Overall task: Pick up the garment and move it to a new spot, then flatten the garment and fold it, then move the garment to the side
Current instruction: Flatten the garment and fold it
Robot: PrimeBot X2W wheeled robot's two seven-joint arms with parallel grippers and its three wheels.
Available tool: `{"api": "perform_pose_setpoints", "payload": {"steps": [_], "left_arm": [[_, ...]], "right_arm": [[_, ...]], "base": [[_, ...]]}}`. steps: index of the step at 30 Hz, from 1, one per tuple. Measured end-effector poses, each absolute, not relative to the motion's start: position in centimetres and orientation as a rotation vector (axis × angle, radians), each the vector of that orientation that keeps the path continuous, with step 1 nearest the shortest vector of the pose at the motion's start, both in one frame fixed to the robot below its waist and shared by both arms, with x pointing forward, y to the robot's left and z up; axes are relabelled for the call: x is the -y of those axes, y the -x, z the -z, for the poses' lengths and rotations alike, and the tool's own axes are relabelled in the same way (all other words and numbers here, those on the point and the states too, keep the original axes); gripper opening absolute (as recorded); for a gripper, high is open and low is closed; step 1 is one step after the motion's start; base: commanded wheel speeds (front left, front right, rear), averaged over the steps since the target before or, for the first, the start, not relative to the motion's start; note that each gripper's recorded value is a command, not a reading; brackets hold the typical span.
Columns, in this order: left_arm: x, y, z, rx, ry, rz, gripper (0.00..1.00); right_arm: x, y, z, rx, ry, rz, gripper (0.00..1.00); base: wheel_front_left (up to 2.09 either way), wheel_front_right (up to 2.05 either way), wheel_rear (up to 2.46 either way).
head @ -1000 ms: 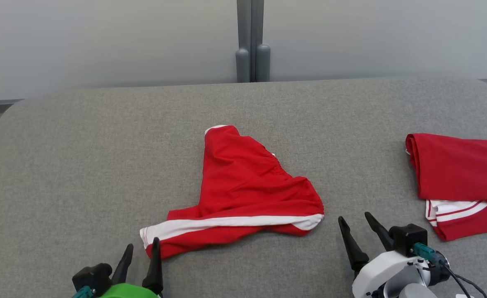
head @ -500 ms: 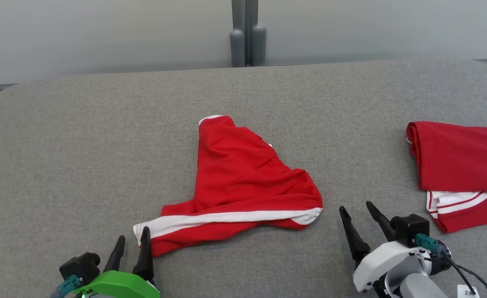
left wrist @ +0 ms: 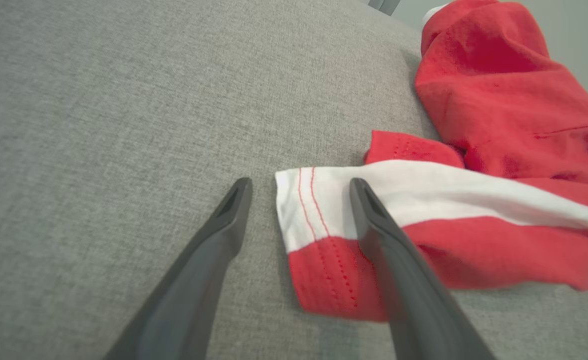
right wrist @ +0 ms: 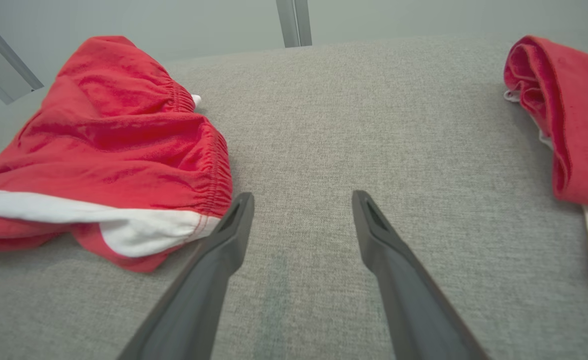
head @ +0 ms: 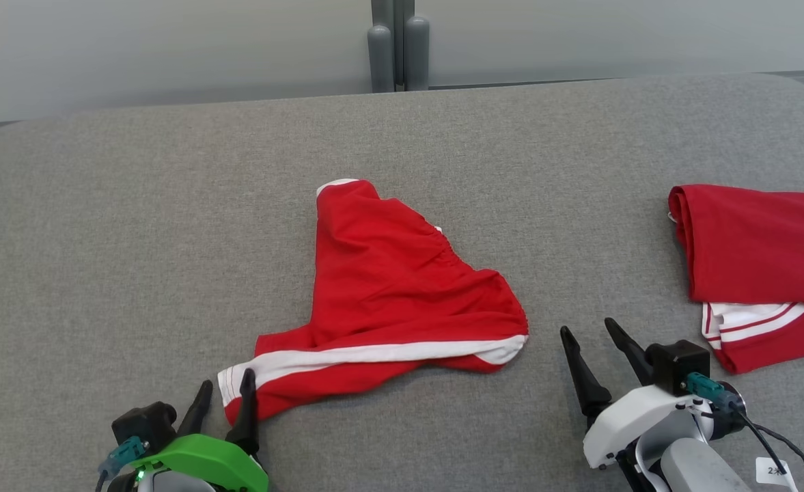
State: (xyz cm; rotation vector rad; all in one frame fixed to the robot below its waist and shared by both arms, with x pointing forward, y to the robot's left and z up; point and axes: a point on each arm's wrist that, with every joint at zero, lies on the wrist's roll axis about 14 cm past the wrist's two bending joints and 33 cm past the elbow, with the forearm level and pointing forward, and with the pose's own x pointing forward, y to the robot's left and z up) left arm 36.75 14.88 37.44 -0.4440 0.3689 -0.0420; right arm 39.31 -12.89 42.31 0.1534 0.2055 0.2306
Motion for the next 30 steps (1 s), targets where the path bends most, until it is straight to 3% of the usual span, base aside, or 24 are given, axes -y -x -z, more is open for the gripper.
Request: {"api": "perform_pose_setpoints", "payload": {"steps": [6, 7, 9, 11, 12, 13, 19, 30], "left_arm": [[-14.1, -36.6, -37.2, -0.382, 0.417, 0.072, 1.00], [-14.0, -36.5, -37.2, -0.385, 0.416, 0.074, 0.92], [-13.9, -36.4, -37.1, -0.388, 0.417, 0.074, 0.48], [-13.9, -36.5, -37.2, -0.383, 0.419, 0.074, 0.31], [-13.9, -36.5, -37.3, -0.381, 0.419, 0.075, 0.11], [-13.8, -36.6, -37.3, -0.379, 0.419, 0.076, 0.00], [-14.2, -36.9, -38.0, -0.354, 0.420, 0.070, 0.00], [-18.1, -36.9, -39.3, -0.286, 0.360, -0.018, 0.00]], "right_arm": [[13.0, -39.3, -42.4, -0.203, -0.149, -0.229, 1.00], [13.0, -39.3, -42.4, -0.202, -0.148, -0.230, 1.00], [12.9, -39.3, -42.5, -0.200, -0.146, -0.231, 1.00], [12.9, -39.3, -42.5, -0.200, -0.146, -0.232, 1.00], [12.9, -39.3, -42.5, -0.200, -0.146, -0.232, 1.00], [12.9, -39.3, -42.5, -0.201, -0.147, -0.232, 1.00], [12.1, -39.1, -42.1, -0.215, -0.170, -0.246, 1.00], [7.2, -38.8, -40.9, -0.281, -0.217, -0.395, 1.00]], "base": [[0.00, 0.00, 0.00], [0.00, 0.00, 0.00], [0.00, 0.00, 0.00], [0.00, 0.00, 0.00], [0.00, 0.00, 0.00], [0.00, 0.00, 0.00], [0.00, 0.00, 0.00], [0.00, 0.00, 0.00]]}}
